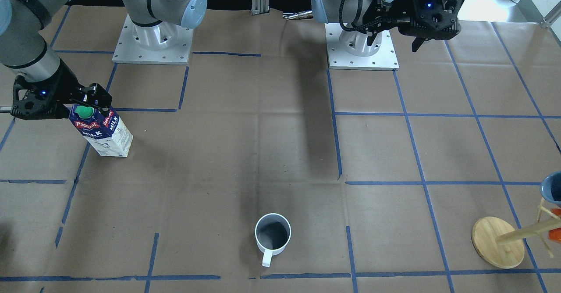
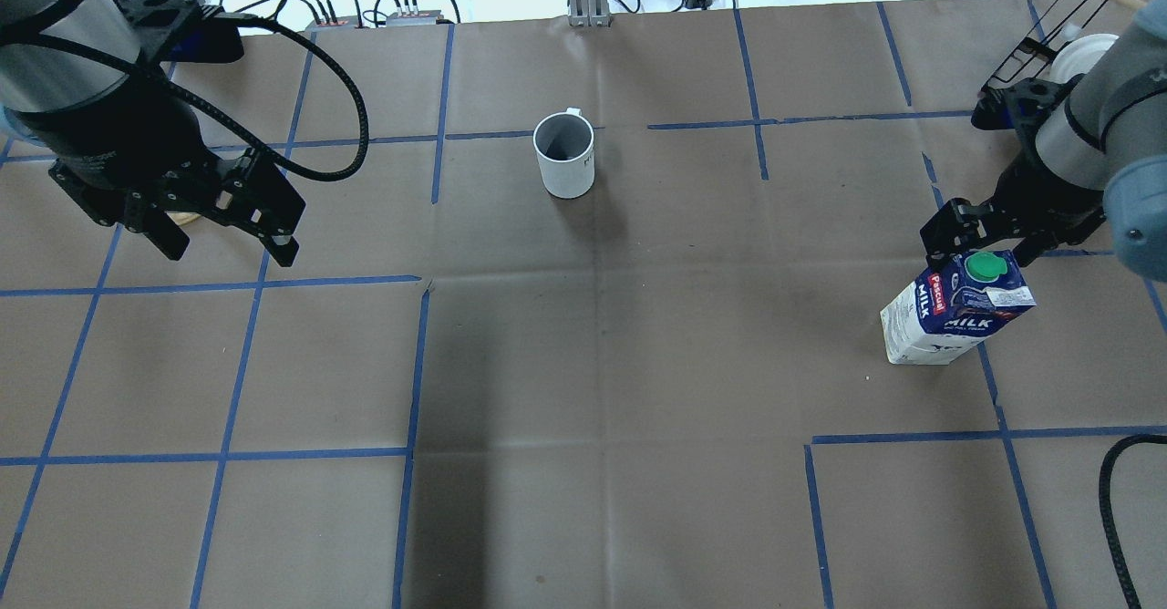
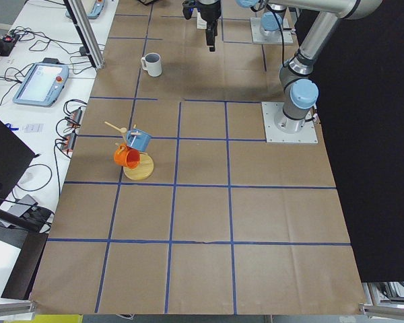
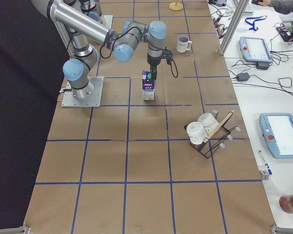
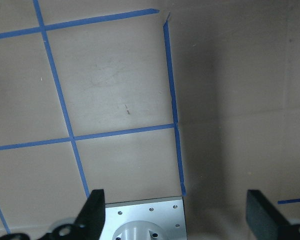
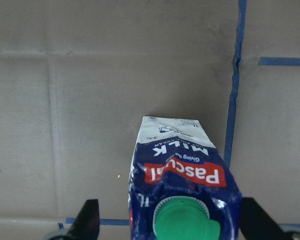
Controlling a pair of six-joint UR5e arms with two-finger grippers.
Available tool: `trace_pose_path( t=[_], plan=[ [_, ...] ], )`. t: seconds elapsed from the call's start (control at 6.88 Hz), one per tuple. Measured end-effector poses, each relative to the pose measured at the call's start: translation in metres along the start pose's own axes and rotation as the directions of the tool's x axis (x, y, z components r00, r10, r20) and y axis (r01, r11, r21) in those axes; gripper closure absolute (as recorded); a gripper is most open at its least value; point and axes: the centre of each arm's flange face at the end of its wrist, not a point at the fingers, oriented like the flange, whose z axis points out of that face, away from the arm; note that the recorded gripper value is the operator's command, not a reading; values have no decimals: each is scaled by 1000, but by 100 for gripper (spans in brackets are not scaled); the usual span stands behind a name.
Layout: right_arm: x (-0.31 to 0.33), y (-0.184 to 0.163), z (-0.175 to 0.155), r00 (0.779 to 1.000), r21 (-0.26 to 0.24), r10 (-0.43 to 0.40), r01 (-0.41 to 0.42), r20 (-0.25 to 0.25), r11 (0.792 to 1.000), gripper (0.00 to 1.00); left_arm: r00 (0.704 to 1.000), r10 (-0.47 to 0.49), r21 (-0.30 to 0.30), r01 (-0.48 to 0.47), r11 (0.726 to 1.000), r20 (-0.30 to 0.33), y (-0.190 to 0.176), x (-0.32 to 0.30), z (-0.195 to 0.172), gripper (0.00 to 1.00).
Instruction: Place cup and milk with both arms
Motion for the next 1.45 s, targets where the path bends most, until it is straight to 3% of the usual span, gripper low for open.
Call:
trace_pose_path(
  t=[0.29, 0.44, 0.58, 0.73, 1.16, 1.45],
  plan=[
    [-1, 7, 13, 1000, -28, 10, -10, -5, 1000, 0, 1000, 1, 4, -1, 1000, 6, 0, -1, -2, 0],
    [0, 8, 14, 1000, -32, 12, -12, -12, 999, 12, 1000, 1, 5, -1, 1000, 7, 0, -1, -3, 0],
    [0, 9, 14, 1000, -32, 13, -14, -17, 999, 33, 1000, 0, 6, 0, 1000, 7, 1, -1, -4, 0],
    [1, 9, 12, 1000, -32, 14, -15, -24, 999, 38, 1000, -1, 7, 1, 1000, 7, 1, -1, -4, 0],
    [3, 7, 6, 999, -12, 16, -17, -43, 1000, 41, 1000, -3, 69, 1, 998, 24, -7, -3, -9, 0],
    [4, 6, -2, 999, 13, 17, -17, -51, 1000, 40, 1000, -10, 56, 9, 998, 20, -10, -3, 1, 0]
  ],
)
